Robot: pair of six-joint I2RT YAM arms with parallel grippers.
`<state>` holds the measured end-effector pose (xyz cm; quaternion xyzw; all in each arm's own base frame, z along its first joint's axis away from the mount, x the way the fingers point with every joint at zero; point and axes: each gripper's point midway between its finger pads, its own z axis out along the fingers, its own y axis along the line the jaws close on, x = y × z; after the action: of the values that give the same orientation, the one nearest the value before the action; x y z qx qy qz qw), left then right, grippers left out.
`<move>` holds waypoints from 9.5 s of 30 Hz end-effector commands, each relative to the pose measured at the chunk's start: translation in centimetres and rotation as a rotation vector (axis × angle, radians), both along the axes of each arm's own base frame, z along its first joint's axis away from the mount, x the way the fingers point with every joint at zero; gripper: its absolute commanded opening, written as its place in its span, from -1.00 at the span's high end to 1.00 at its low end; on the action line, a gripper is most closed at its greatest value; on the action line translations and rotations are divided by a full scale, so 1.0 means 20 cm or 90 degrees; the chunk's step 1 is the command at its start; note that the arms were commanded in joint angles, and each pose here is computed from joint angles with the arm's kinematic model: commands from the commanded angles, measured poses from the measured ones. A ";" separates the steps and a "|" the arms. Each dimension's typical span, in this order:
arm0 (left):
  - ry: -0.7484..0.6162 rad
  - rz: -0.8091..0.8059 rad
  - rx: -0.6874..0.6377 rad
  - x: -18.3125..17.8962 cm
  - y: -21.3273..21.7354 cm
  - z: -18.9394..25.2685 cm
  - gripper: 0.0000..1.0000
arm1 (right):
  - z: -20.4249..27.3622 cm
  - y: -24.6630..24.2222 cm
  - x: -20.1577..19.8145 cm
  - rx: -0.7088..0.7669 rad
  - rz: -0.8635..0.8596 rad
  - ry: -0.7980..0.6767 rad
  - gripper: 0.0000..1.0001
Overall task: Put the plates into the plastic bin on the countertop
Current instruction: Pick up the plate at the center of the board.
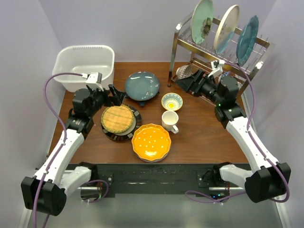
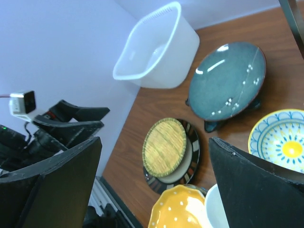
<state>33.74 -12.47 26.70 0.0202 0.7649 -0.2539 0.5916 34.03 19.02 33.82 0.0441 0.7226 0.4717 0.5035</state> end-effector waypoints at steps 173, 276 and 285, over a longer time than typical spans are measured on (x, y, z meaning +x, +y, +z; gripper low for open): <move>0.500 -0.285 0.104 -0.47 -0.29 -0.92 0.81 | -1.40 0.65 -0.81 -0.348 0.327 0.345 -0.14; 0.499 -0.257 0.065 -0.46 -0.20 -0.86 1.00 | -1.36 0.61 -0.71 -0.311 0.208 0.307 0.38; 0.475 -0.243 0.061 -0.42 -0.20 -0.80 1.00 | -1.28 0.61 -0.71 -0.297 0.210 0.271 0.03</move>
<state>24.89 -15.75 9.05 0.0862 0.9314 -0.2941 0.1965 19.20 30.69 6.17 -0.0825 0.9141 0.3304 0.2202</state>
